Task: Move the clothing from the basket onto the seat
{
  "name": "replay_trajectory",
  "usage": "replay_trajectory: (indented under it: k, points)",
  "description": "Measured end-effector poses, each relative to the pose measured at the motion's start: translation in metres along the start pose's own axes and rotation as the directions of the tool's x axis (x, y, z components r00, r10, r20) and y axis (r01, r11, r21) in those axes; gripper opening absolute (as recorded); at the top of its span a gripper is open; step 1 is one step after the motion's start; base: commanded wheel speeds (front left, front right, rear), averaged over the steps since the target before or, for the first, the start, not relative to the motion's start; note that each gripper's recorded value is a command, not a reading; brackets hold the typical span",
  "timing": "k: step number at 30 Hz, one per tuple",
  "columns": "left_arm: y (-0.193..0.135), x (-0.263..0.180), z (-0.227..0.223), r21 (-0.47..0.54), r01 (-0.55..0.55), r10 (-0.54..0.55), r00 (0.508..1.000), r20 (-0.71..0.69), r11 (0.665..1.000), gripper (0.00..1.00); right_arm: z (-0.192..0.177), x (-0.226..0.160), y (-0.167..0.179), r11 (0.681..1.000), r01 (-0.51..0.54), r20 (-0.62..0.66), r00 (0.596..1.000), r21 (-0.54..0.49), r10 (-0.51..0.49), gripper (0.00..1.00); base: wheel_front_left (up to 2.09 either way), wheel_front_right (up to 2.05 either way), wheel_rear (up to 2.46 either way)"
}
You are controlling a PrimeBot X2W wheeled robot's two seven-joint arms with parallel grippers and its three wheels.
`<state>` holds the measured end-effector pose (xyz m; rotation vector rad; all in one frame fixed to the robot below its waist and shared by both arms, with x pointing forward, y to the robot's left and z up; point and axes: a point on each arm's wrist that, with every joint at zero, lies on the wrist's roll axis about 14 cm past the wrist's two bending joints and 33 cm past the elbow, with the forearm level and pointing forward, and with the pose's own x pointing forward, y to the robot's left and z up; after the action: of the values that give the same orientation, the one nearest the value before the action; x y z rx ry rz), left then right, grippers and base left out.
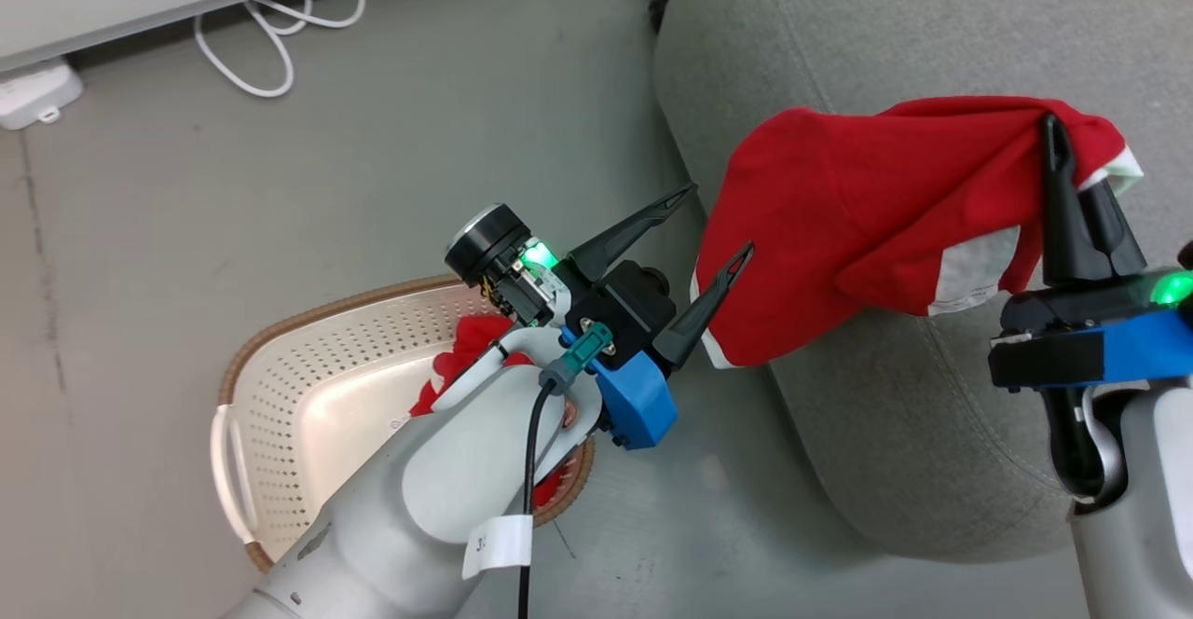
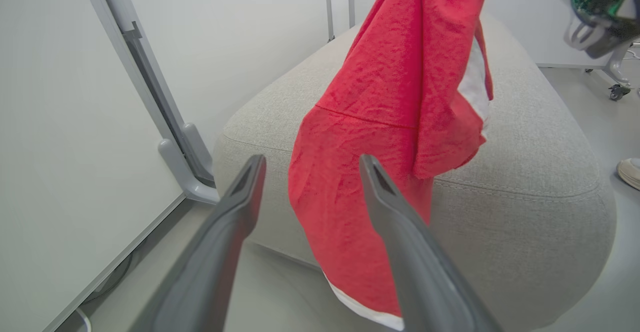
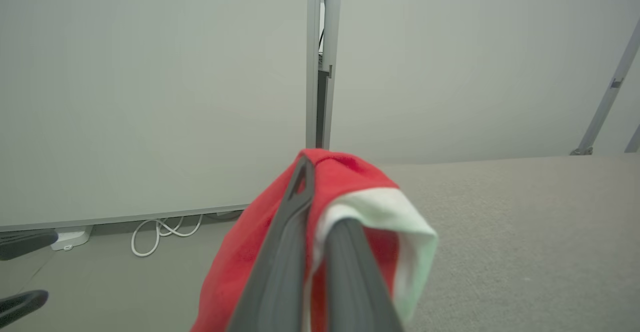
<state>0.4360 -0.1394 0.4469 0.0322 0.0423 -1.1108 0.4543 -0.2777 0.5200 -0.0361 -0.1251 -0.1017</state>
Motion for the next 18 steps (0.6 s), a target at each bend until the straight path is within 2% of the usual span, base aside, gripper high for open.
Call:
replay_trajectory:
  k: [8, 18]
  points:
    - [-0.023, 0.014, -0.007, -0.017, 0.085, -0.085, 0.996, 0.004, 0.996, 1.0, -0.01, -0.025, -0.034, 0.994, 0.109, -0.041, 0.993, -0.031, -0.111, 0.0, 0.0, 0.0, 0.0]
    - [-0.03, 0.016, -0.002, -0.021, 0.104, -0.104, 0.994, 0.019, 0.994, 1.0, -0.01, -0.027, -0.032, 0.993, 0.107, -0.044, 0.993, -0.041, -0.109, 0.0, 0.0, 0.0, 0.0]
